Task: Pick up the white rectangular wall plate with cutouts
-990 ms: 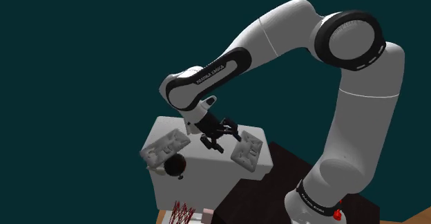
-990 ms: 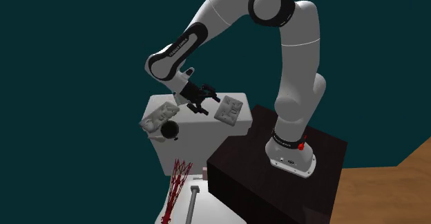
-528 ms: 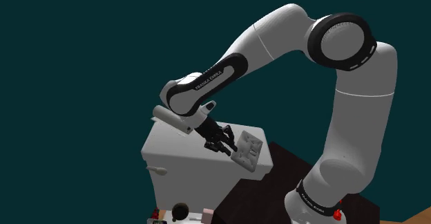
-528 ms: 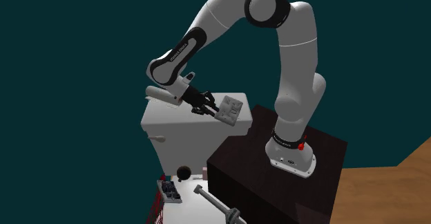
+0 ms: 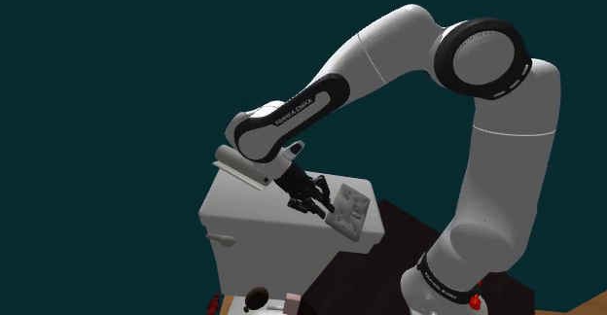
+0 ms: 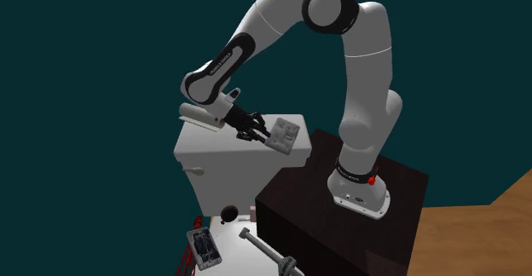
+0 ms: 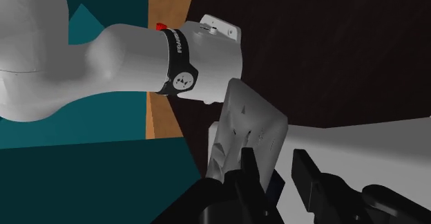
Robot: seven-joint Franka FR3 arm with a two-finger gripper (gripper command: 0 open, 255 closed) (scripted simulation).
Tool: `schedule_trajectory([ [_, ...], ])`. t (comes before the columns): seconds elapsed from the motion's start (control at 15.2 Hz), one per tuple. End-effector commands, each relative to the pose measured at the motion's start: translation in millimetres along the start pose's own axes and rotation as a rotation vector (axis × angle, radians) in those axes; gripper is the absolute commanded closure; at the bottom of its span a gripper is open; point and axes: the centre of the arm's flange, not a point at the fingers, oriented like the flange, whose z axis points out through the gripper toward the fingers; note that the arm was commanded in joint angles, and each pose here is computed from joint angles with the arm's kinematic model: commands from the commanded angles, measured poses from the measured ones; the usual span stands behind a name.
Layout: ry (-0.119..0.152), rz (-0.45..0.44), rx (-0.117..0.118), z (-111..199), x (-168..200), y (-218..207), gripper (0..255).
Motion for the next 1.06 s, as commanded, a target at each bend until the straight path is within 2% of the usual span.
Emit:
schedule_trajectory([
  [0.0, 0.000, 0.000, -0.001, -3.6, -1.3, 6.5, 255],
  [0.99, 0.000, 0.000, -0.001, -42.6, -10.7, 63.2, 255],
])
